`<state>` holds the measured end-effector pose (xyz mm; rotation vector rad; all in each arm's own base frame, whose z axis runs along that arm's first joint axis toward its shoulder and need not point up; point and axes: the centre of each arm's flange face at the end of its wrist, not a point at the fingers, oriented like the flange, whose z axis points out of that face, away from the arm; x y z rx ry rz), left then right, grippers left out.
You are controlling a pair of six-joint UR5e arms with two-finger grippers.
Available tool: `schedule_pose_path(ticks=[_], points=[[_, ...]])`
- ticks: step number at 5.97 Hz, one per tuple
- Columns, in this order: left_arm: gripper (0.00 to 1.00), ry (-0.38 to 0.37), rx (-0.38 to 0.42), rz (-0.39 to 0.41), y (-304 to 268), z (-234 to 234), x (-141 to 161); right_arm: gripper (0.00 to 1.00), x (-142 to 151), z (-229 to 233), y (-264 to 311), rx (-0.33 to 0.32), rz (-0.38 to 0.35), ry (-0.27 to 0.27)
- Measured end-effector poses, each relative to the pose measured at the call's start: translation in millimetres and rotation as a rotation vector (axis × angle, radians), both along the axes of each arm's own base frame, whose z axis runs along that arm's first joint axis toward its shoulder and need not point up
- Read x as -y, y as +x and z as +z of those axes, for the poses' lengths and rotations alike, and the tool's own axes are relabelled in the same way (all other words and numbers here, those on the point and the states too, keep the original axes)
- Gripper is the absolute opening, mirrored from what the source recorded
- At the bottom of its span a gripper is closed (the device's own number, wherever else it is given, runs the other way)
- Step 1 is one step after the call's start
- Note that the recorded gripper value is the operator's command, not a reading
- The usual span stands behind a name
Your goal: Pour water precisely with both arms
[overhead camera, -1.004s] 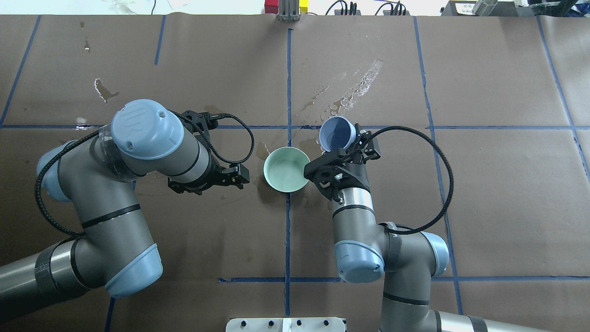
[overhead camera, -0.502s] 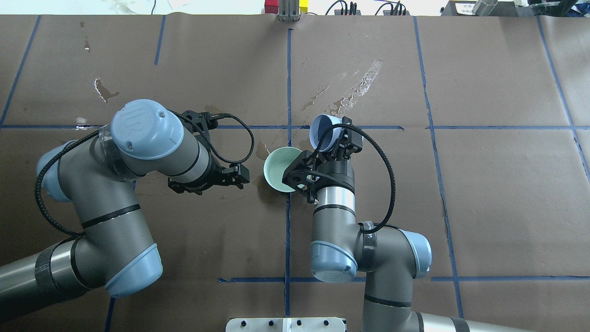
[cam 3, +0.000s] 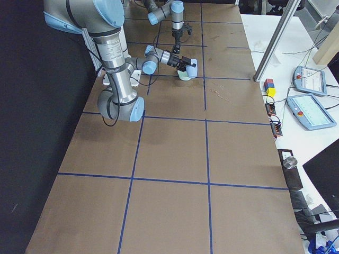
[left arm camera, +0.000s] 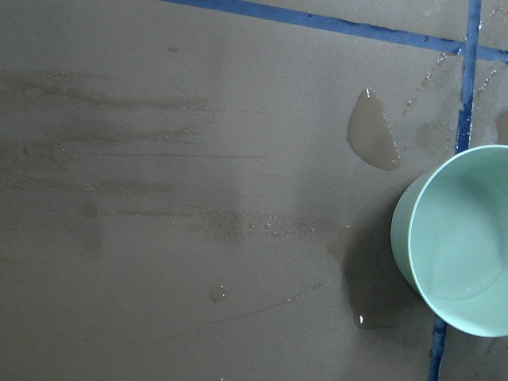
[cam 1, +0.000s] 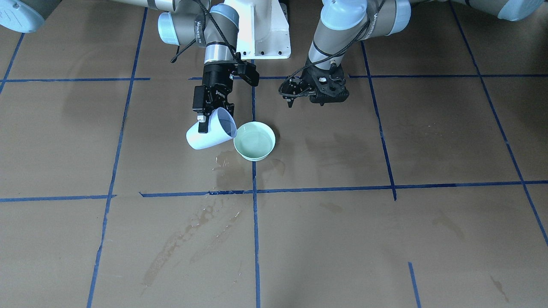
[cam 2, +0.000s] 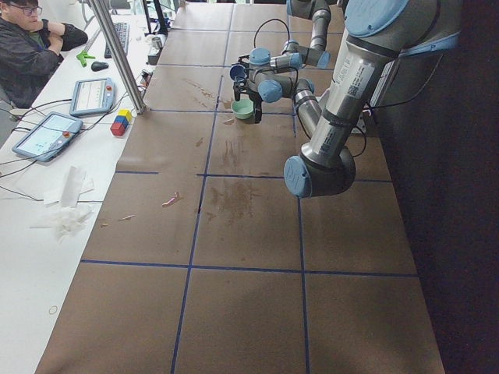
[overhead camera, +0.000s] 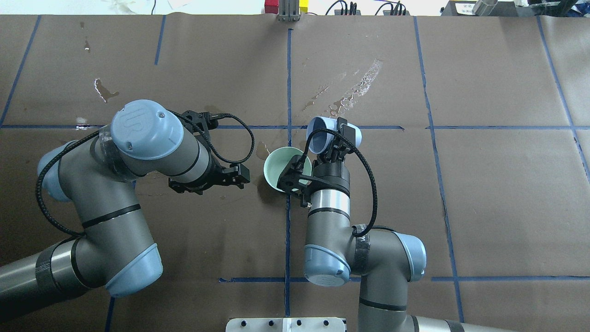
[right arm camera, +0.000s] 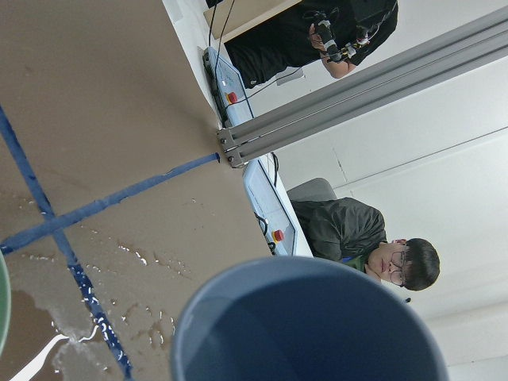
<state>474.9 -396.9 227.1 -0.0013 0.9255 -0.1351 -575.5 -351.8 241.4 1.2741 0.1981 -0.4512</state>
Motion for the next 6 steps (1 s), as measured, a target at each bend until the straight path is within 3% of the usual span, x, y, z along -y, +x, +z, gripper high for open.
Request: schedule_pose_path(ticks=[3,6], points=[[1.00,0.000,0.001,0.000,0.2,0.6,0.5,0.00,-1.3,-3.5,-3.3,-0.125,-0.012,0.013],[1.00,0.001,0.002,-0.001,-0.1,0.7,1.0,0.00,-2.1,-6.6,-5.6,-0.163,-0.014,0.014]])
